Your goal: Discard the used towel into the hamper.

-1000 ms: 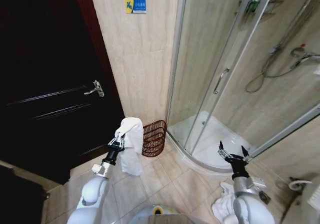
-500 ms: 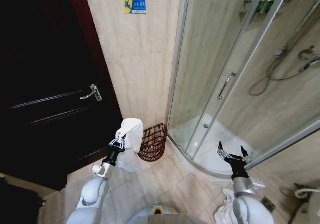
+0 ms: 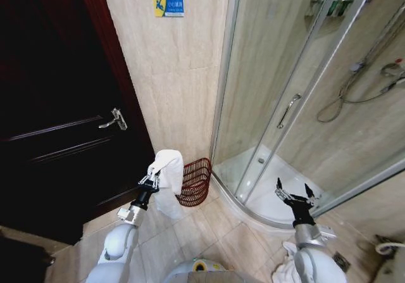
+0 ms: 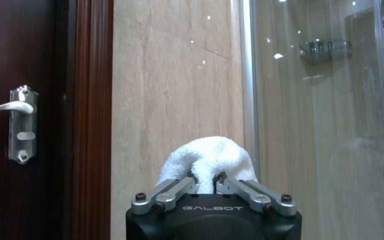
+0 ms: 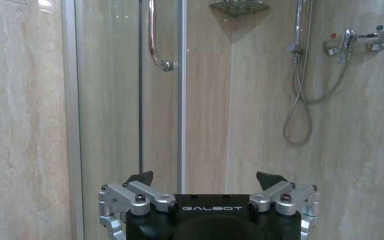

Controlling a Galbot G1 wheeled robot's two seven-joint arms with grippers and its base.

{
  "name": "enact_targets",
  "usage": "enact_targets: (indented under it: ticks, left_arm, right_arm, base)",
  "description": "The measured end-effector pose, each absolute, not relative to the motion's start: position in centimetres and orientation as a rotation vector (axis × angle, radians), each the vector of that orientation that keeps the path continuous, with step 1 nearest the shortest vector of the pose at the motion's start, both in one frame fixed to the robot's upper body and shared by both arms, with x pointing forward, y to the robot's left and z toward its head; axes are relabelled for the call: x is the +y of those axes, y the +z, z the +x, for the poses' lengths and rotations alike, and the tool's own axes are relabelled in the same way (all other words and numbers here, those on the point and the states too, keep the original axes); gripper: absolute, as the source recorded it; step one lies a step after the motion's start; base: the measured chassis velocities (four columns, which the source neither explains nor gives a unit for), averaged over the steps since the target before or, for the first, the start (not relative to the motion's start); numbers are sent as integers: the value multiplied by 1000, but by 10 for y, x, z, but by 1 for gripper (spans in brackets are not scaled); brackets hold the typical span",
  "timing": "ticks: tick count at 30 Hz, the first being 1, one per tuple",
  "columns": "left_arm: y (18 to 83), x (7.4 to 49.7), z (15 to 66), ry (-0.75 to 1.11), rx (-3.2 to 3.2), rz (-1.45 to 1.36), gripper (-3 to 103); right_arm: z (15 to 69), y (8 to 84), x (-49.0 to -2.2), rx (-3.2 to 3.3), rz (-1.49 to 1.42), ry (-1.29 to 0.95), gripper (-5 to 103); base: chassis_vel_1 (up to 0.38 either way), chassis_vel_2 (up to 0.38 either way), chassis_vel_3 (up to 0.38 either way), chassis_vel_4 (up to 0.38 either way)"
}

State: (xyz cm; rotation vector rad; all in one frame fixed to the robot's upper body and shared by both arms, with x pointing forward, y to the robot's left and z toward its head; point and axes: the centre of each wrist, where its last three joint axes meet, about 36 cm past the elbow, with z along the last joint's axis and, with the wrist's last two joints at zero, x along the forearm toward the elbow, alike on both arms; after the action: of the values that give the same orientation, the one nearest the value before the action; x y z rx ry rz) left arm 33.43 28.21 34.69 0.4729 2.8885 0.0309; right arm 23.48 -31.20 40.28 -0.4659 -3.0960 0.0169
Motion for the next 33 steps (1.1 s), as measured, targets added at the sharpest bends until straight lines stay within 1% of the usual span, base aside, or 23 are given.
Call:
enact_targets:
  ticks: [33]
  left_arm:
    - [347,282,334,31,2888,472,7]
  right_arm:
    - [235,403,-312,-3096,-466,18,100]
  base:
    - [0,0,0,0]
